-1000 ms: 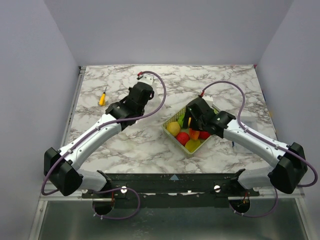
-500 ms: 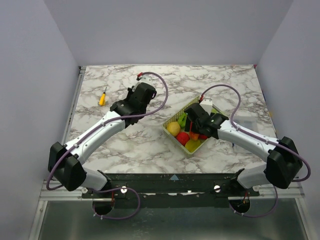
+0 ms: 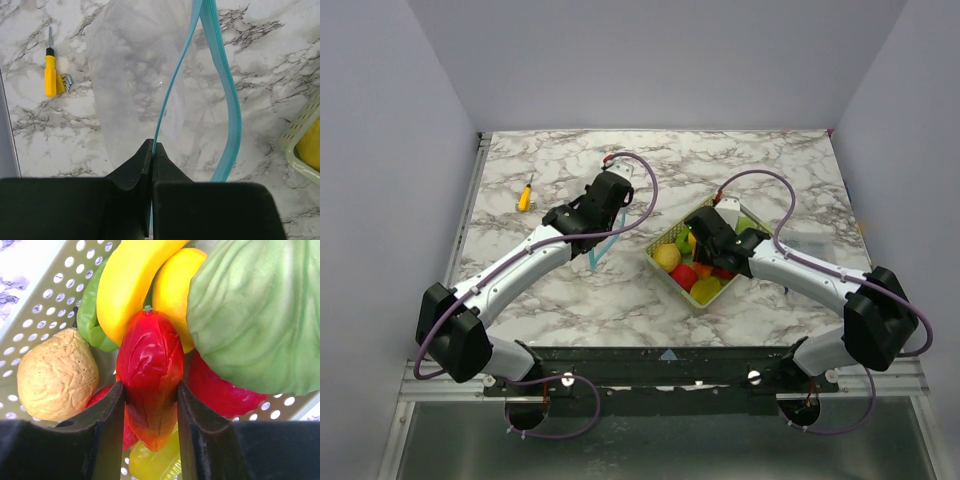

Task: Place the food in the zip-top bag and seal the zipper
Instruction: Pick up the fake fruit from the bin, then place the fake fruit in the zipper food storage bag.

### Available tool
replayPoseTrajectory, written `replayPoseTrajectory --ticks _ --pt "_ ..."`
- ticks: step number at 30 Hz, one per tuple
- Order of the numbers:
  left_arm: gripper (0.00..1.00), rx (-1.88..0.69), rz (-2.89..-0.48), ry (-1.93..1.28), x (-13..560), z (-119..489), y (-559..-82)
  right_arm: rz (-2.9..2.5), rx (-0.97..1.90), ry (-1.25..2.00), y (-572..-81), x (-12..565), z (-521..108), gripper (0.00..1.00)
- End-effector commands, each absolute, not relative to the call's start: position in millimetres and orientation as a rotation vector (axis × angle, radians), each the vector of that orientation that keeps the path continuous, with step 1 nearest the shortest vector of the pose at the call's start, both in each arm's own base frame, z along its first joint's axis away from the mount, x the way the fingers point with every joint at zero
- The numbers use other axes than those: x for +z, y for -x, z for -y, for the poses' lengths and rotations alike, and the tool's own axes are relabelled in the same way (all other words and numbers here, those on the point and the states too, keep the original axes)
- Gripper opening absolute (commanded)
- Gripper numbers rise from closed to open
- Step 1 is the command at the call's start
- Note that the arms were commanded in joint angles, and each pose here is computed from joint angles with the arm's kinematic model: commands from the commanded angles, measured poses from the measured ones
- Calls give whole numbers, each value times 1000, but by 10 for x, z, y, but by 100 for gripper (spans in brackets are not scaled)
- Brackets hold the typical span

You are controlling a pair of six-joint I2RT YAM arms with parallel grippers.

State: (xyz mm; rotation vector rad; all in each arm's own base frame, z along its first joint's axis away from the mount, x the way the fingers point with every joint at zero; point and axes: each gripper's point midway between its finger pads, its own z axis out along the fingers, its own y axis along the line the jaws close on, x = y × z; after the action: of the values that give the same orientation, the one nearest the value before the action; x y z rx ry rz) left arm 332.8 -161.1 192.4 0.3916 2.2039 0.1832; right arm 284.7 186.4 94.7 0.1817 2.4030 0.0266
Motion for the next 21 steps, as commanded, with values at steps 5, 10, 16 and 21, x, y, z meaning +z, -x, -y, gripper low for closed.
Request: replayPoseTrajectory --ticks 5,10,16,21 --pt "0 84 -2176 -361 2042 1692 -3309 -2299 232 -207 -2867 1335 -2032 11" --pt "0 66 -2182 -355 2038 1722 -3308 -2208 448 -218 -2869 1671 -2230 0" --pt "0 47 -2182 -357 2070 1738 -3292 -2096 873 -127 -2806 2154 -2800 0" --pt "0 19 -2170 -358 2102 1752 -3266 -2037 1164 13 -2760 2424 -3317 0"
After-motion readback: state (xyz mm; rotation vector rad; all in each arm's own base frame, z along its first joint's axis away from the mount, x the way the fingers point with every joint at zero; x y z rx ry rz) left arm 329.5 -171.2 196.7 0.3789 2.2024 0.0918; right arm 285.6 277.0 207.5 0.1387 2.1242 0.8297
